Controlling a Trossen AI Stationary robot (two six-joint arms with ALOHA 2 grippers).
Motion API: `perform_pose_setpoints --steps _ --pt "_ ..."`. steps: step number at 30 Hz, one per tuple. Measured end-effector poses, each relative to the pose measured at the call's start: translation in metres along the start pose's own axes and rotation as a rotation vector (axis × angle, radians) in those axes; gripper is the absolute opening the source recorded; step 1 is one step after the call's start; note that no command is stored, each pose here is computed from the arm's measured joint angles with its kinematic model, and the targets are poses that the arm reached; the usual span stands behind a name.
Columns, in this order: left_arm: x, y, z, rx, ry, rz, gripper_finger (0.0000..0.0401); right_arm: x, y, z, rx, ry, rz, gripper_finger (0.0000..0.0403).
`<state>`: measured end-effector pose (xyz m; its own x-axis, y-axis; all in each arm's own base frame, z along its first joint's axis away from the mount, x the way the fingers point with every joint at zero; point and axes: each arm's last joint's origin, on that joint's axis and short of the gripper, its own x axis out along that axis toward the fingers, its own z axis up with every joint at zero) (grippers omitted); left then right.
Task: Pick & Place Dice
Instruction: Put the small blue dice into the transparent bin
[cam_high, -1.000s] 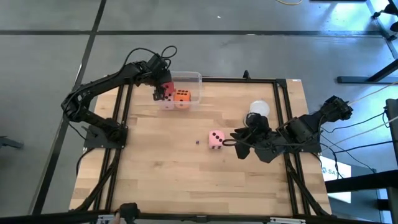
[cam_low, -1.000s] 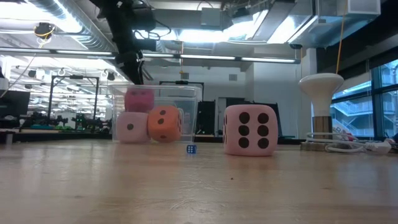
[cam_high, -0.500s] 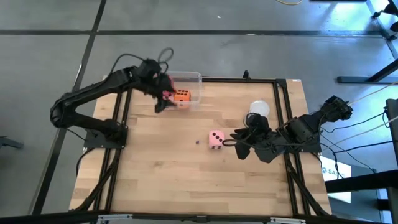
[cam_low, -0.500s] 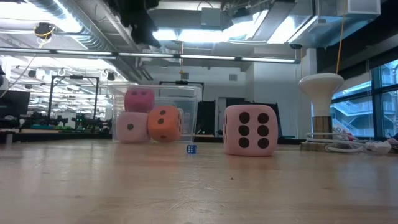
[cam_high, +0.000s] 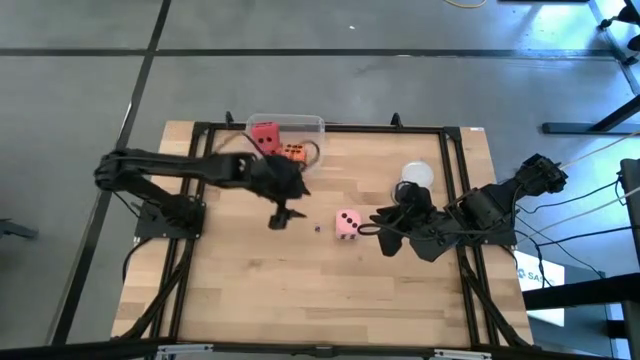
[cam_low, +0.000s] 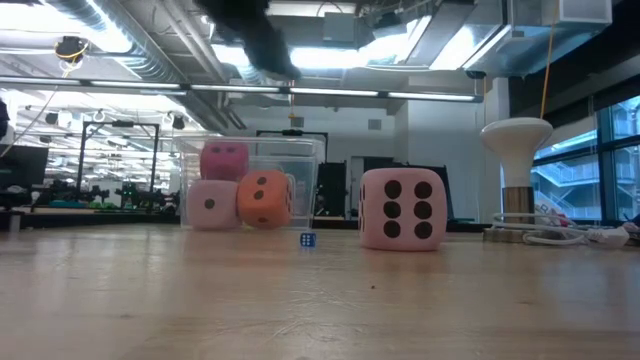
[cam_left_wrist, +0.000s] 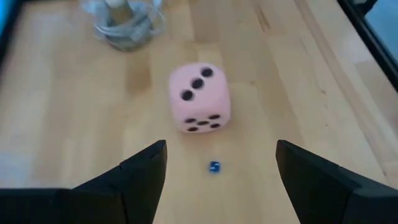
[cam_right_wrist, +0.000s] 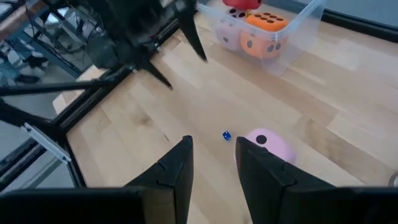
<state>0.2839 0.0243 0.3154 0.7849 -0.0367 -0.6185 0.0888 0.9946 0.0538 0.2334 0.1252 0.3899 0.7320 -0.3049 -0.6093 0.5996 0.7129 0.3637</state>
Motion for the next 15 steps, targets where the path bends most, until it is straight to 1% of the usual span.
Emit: perform_pose_setpoints --steps 3,5,7,10,15 --pt "0.022 -0.007 -0.016 -0.049 -0.036 -0.014 0.0285 0.000 -0.001 -0.001 0.014 0.017 -0.007 0.0119" --pt "0.030 -0.008 -0.027 -0.099 -0.095 -0.015 0.0285 0.000 -0.005 -0.002 0.060 0.035 -0.036 0.0119" --pt "0.035 -0.007 -0.039 -0.131 -0.119 -0.009 0.0285 0.000 -0.009 -0.005 0.082 0.073 -0.063 0.0119" --pt "0.040 -0.008 -0.049 -0.119 -0.131 -0.001 0.0285 0.007 -0.014 -0.015 0.106 0.132 -0.096 0.0119" --pt "0.048 -0.013 -0.061 -0.066 -0.085 -0.003 0.0285 0.026 -0.026 -0.042 0.152 0.306 -0.165 0.0119"
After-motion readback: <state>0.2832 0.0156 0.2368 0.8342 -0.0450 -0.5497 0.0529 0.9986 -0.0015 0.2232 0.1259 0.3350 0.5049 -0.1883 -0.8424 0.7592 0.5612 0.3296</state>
